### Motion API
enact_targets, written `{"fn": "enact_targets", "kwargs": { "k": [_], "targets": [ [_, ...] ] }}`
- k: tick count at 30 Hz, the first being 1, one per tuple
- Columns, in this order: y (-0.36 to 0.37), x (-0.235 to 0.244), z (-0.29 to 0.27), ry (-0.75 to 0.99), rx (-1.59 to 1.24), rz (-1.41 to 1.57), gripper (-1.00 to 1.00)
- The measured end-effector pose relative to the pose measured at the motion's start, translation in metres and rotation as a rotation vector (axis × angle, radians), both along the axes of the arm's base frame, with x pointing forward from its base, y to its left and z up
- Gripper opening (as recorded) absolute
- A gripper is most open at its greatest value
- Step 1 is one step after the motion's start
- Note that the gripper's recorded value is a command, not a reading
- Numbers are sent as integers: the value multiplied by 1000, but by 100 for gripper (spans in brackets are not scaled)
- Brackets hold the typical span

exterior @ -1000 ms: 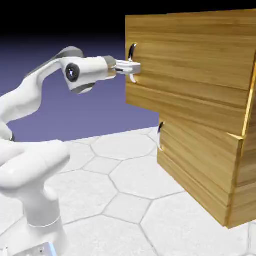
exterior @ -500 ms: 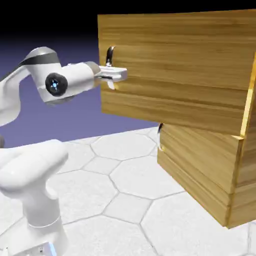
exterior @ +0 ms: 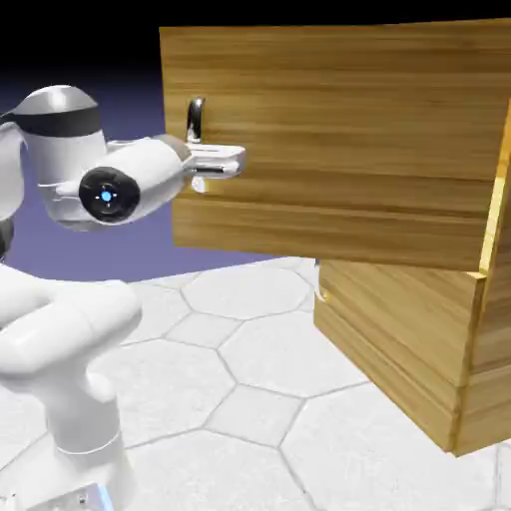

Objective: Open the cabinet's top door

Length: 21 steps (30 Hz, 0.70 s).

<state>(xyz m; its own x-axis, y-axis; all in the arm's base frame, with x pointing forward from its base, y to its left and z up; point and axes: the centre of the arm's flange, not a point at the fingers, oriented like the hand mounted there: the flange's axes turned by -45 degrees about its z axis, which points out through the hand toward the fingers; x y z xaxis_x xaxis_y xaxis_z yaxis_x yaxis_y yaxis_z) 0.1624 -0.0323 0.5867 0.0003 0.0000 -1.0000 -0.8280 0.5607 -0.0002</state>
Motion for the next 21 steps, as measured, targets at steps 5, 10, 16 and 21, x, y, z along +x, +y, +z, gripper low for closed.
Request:
{"fn": "enact_targets", "kwargs": {
  "k": [5,10,16,21],
  "targets": [
    [-41,-10,0,0,0,84,-100],
    [-83,-18,0,0,0,171,-100],
    [-138,-21,0,0,0,281,-100],
    [-185,-20,0,0,0,376,-100]
  ]
}}
